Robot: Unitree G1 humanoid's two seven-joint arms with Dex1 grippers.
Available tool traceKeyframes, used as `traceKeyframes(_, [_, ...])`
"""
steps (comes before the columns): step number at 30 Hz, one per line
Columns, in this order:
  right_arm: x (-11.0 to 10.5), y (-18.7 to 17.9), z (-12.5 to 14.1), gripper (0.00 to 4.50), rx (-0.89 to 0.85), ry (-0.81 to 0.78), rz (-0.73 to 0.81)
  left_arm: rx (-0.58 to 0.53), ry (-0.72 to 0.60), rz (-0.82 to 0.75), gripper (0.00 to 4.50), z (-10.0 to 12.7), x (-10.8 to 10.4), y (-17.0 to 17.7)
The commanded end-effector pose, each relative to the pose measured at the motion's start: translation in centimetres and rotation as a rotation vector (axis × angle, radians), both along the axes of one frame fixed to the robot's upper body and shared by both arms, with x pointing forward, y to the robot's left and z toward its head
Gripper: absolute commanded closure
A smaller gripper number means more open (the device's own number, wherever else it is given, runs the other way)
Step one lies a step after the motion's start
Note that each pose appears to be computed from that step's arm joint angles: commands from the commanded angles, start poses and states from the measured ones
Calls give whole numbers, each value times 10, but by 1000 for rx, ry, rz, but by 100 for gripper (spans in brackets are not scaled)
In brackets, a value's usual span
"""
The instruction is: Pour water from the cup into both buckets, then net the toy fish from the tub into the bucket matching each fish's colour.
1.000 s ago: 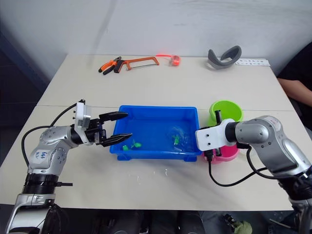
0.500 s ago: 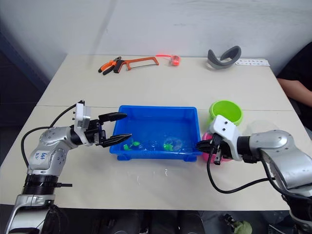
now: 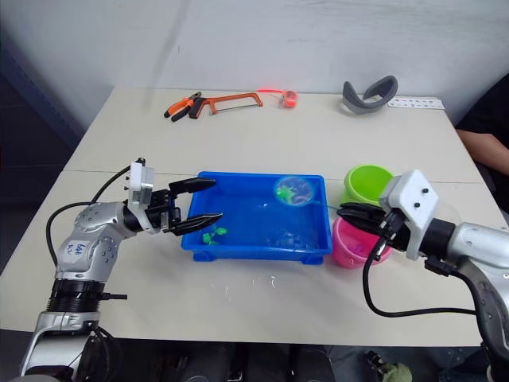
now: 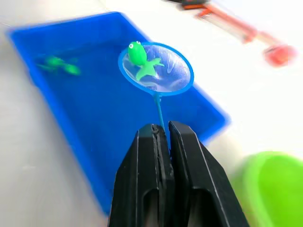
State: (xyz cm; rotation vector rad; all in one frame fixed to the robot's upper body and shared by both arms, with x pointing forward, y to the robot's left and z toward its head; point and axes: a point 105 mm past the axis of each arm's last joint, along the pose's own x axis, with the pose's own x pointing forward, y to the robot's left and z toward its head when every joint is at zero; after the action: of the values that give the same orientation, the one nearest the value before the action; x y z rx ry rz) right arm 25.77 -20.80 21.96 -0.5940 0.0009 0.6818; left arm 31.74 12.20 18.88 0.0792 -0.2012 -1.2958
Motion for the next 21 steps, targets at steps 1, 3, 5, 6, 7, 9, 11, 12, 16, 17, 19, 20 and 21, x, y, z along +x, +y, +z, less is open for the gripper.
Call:
traceKeyframes(1, [-1,-36,26,450,-180,-232,-156,-20,-37,-47,2,12,1,-13])
traceKeyframes(3, [-1,-51,27,450,-275,-282,-206,-18,-38,-61,2,12,3,-18])
traceKeyframes(5, [0,-64,27,450,-362,-325,-247,-18,-38,-78,2,13,4,-22])
traceKeyframes(6, [1,-70,27,450,-397,-342,-265,-19,-38,-86,2,13,5,-24])
traceKeyframes(7, [2,-78,25,450,-434,-352,-289,-18,-38,-93,2,13,6,-28])
traceKeyframes(9, [5,-88,20,450,-525,-374,-303,-16,-40,-104,2,13,8,-32])
traceKeyframes(11, [8,-96,15,450,-624,-397,-311,-16,-42,-112,2,13,9,-36])
traceKeyframes(12, [12,-101,12,450,-661,-407,-316,-17,-42,-119,2,13,9,-39])
traceKeyframes(16, [23,-100,3,450,-826,-473,-258,-17,-36,-136,2,13,8,-46])
traceKeyframes(17, [24,-99,2,450,-845,-481,-245,-18,-35,-138,2,13,7,-46])
traceKeyframes(19, [29,-99,6,450,-954,-557,-239,-18,-33,-144,2,13,6,-50])
traceKeyframes(20, [31,-98,8,450,-999,-598,-230,-20,-34,-143,2,13,6,-52])
traceKeyframes(21, [33,-95,11,450,-1050,-638,-216,-22,-33,-136,2,14,6,-53])
